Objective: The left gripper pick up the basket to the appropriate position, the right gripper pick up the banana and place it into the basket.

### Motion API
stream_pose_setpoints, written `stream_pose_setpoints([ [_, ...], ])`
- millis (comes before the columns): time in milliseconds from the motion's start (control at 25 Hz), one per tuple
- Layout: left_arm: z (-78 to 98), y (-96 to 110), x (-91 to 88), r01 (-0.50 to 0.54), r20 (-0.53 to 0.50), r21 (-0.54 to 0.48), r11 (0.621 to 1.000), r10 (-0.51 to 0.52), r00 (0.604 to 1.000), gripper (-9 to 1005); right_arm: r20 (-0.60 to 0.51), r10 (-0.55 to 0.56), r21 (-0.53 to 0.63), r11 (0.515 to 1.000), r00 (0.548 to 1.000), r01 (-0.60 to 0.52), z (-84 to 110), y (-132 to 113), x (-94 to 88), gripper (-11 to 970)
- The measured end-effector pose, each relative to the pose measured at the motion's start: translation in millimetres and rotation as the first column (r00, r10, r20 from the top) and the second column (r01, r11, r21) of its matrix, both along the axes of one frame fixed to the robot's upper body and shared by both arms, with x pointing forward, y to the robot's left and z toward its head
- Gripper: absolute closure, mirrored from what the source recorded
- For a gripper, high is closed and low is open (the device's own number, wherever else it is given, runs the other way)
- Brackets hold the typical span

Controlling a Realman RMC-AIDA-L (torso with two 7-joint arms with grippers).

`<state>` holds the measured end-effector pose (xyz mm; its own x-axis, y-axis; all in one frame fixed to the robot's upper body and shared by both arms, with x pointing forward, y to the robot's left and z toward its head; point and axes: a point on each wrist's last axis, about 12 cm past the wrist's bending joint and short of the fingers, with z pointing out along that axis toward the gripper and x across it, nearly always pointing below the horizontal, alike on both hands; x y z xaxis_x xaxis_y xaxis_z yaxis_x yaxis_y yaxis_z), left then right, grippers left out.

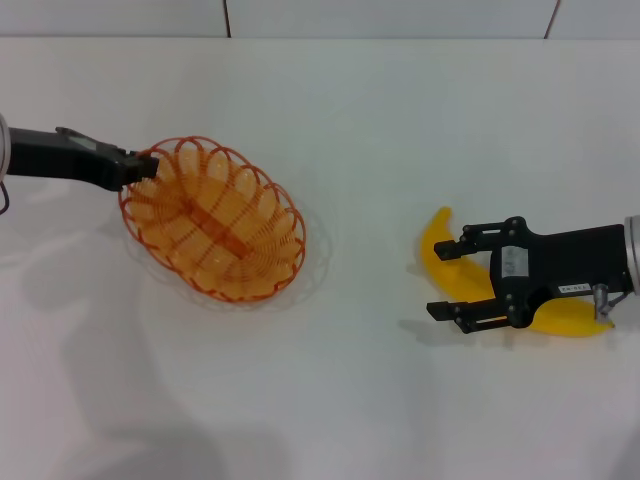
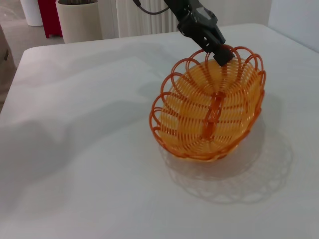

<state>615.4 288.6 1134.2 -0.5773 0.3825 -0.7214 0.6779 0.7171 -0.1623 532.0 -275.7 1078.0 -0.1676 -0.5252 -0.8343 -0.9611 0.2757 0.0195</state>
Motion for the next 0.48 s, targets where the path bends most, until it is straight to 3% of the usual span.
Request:
stream_pose_setpoints([
  [480, 4.2, -11, 7.2, 0.019, 0.098, -0.094, 0.995, -0.009, 0.995, 910, 0.003, 0.005, 0.001, 1.000, 1.000, -0.005, 1.1, 2, 1.8, 195],
])
